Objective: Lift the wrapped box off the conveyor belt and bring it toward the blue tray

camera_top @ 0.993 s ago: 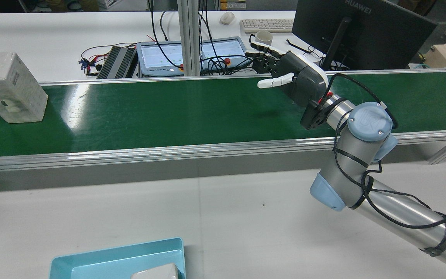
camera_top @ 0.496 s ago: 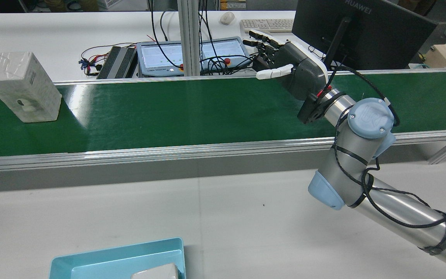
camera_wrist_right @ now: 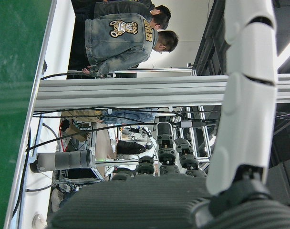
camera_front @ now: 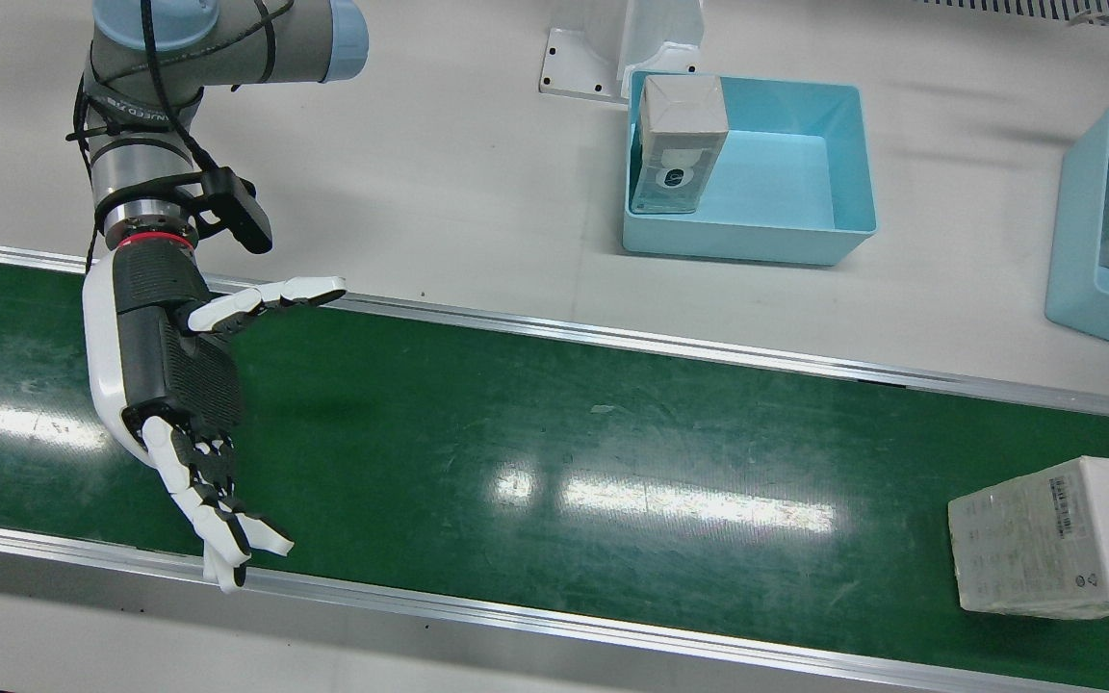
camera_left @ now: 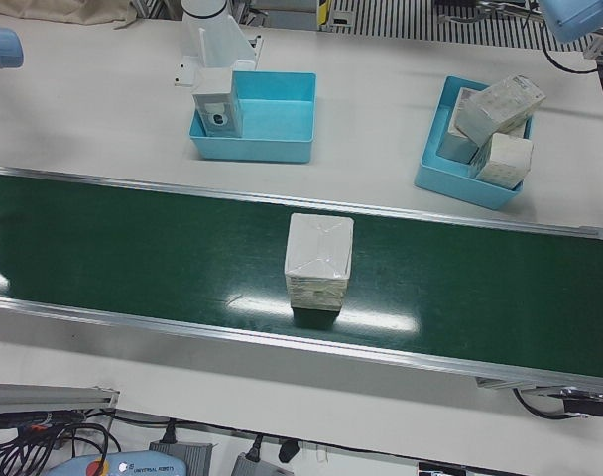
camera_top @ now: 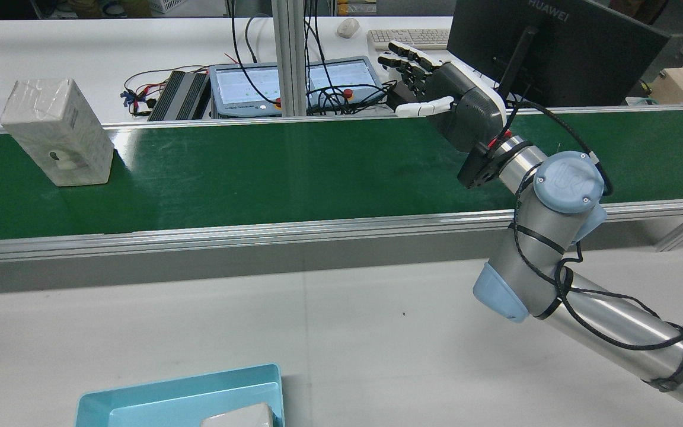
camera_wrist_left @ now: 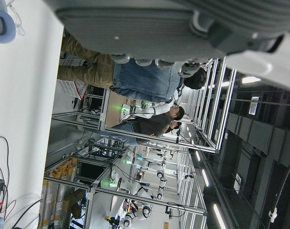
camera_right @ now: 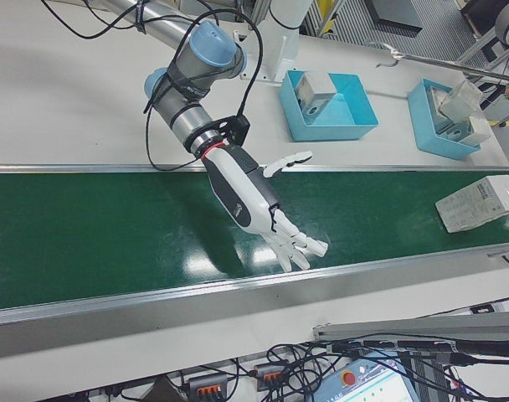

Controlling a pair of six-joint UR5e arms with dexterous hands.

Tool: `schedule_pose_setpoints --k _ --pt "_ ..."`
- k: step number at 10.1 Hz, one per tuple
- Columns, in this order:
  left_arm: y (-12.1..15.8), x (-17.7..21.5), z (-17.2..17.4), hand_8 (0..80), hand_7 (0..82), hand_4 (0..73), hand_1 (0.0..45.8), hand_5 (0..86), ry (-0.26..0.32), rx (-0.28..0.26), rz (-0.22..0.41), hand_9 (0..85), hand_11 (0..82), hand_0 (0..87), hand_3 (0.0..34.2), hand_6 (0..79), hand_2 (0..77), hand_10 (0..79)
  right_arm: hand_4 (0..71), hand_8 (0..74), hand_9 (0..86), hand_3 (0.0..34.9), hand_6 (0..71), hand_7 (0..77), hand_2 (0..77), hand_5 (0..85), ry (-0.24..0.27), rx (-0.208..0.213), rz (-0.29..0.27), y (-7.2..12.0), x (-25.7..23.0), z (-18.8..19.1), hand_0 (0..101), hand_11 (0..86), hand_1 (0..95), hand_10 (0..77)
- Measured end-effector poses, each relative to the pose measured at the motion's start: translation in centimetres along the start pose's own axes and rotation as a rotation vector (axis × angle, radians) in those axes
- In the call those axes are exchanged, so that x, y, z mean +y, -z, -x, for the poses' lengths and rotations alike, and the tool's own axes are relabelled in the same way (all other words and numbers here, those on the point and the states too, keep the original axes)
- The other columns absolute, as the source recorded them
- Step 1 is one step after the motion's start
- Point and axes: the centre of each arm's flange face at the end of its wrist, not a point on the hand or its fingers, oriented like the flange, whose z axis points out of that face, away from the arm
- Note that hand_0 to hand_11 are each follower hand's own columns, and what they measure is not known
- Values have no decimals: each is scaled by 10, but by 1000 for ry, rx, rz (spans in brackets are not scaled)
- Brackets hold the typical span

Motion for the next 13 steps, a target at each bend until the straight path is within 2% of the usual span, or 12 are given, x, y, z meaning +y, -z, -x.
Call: schedule_pose_setpoints --k 1,4,13 --pt "0 0 0 5 5 5 0 11 0 0 0 5 0 0 0 5 5 0 49 33 65 0 54 175 125 98 2 2 -3 0 -2 -2 464 11 120 0" --pt "0 0 0 5 5 5 0 11 0 0 0 0 5 0 0 5 11 0 76 33 65 0 65 175 120 98 2 5 -1 -1 0 -5 462 11 125 0" --pt "0 0 0 5 5 0 0 11 0 0 0 0 0 0 0 5 11 0 76 33 65 0 65 175 114 98 3 -1 -10 -2 -1 -17 463 11 125 0"
